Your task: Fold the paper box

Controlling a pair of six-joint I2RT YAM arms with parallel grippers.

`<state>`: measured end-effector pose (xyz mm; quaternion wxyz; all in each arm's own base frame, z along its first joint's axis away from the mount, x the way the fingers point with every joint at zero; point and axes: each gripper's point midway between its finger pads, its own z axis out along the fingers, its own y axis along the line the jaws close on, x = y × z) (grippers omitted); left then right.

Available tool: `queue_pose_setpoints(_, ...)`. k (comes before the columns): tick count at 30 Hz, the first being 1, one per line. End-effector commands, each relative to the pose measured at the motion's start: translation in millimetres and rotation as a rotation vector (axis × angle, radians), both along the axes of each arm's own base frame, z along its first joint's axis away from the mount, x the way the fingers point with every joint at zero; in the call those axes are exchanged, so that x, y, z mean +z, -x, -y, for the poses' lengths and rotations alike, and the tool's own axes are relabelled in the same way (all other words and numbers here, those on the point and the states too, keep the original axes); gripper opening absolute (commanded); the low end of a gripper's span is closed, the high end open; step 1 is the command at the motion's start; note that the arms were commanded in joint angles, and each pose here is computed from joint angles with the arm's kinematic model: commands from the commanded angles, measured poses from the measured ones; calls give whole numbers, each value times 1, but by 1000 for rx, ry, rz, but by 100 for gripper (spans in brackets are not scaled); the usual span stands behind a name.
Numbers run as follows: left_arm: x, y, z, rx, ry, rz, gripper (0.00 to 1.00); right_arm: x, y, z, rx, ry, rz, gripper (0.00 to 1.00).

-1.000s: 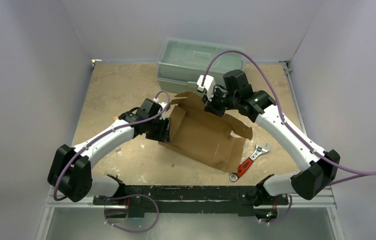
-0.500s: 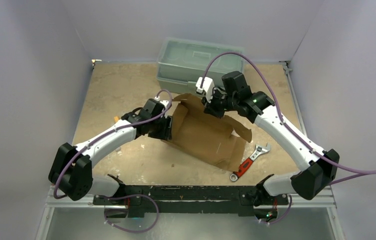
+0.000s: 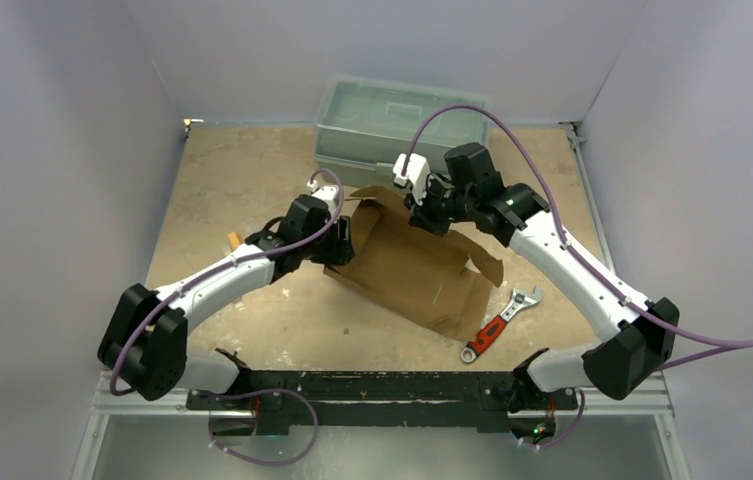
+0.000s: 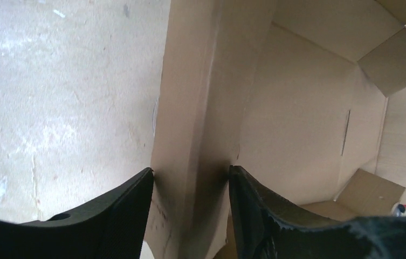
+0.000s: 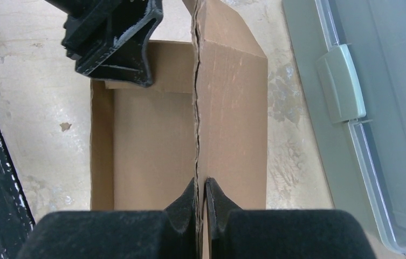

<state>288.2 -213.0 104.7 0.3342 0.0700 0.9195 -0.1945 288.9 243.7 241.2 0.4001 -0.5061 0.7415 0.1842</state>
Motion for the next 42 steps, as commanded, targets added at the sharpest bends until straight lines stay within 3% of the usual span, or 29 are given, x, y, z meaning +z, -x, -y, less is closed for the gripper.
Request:
queue_pose_setpoints(1, 0, -27, 10, 12, 0, 76, 47, 0, -1, -3, -7, -17, 0, 6)
queue_pose_setpoints(5, -12, -29, 8, 23, -25, 57, 17, 1, 0, -6, -11, -34, -13, 8)
queue_pose_setpoints(7, -15, -27, 6, 31, -41, 50, 7, 0, -3, -6, -26, -38, -12, 21)
queue_pose_setpoints(11, -16, -21, 0, 65, -92, 52, 0, 4, -16, -2, -81, -22, 24, 49)
queue_pose_setpoints(15, -21, -13, -7, 98, -119, 42, 0, 17, -25, 1, -105, -29, 66, 55)
queue_pose_setpoints(17, -24, -8, -8, 102, -108, 33, 3, 10, -26, 4, -110, -15, 64, 53)
queue_pose_setpoints(20, -28, -4, -6, 98, -86, 25, 10, -5, -26, 10, -124, 18, 62, 41)
queue_pose_setpoints(22, -28, -4, -5, 99, -72, 26, 20, -9, -24, 9, -100, 22, 66, 32)
queue_pose_setpoints(25, -19, -10, 0, 106, -33, 60, 44, -10, -20, 4, -66, 7, 51, 17)
queue_pose_setpoints(28, -6, -22, 7, 111, 11, 99, 53, -14, -17, 1, -48, 2, 34, 9)
queue_pose_setpoints(39, 0, -50, 15, 129, 126, 127, 52, -14, -1, -7, 29, -38, 11, 1)
queue_pose_setpoints(40, 0, -50, 14, 127, 119, 130, 44, -13, -1, -7, 28, -38, 12, 1)
queue_pose_setpoints(42, -3, -50, 11, 134, 100, 125, 15, -10, -3, -6, 20, -38, 22, 2)
